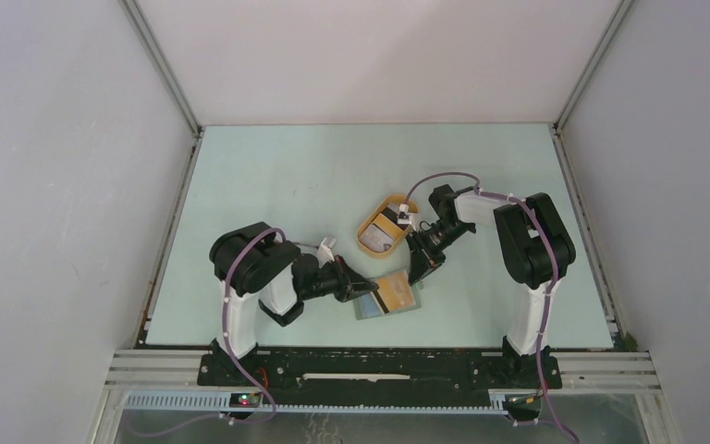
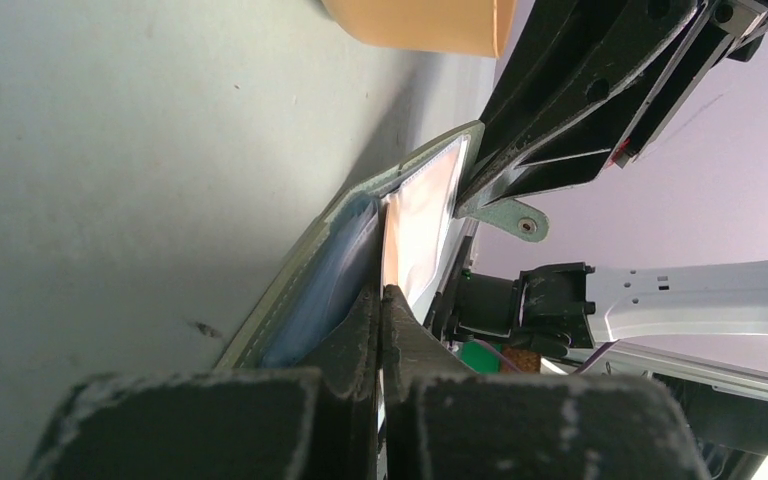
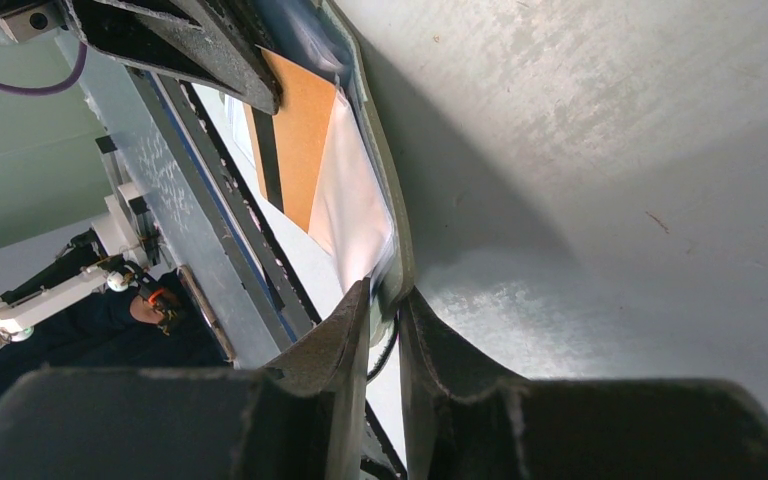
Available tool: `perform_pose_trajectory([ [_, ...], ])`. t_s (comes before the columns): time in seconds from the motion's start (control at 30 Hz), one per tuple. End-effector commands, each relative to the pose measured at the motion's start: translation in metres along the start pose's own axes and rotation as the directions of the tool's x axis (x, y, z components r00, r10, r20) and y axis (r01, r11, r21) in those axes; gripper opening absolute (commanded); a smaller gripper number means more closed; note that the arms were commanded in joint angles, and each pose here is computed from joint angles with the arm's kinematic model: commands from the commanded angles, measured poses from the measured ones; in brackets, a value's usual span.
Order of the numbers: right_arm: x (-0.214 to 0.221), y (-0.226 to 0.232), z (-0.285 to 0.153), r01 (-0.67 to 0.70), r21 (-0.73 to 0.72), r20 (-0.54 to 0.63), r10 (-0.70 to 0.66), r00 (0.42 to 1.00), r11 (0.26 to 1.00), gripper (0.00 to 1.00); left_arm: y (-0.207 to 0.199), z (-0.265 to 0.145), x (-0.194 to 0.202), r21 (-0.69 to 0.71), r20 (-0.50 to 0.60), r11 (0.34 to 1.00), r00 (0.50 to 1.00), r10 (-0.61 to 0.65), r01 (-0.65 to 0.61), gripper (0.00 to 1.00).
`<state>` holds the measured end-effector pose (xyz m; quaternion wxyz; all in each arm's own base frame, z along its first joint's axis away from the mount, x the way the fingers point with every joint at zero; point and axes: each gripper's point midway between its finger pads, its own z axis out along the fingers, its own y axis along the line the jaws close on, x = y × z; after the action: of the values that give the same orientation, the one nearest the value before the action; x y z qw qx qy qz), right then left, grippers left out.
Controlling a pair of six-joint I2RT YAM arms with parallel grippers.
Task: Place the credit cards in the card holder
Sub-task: Insert the credit card into the card holder.
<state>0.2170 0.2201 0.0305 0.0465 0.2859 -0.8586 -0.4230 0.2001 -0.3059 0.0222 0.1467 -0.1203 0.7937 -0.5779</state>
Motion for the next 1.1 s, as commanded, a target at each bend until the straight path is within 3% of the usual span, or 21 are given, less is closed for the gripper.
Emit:
perform_pose_trajectory([
  [0.0,-0.008,0.007,0.001,0.034,-0.023,0.004,-0.034,0.999,0.999,0.25,0.002,0.004,0.002,-0.007,-0.022,1.000,1.000,-0.015,0.015,0.00],
  [1.07,-0.008,0.008,0.006,0.040,-0.015,-0.014,-0.041,0.999,0.999,0.25,-0.010,0.019,0.004,0.039,-0.088,0.999,0.996,-0.030,0.034,0.00],
])
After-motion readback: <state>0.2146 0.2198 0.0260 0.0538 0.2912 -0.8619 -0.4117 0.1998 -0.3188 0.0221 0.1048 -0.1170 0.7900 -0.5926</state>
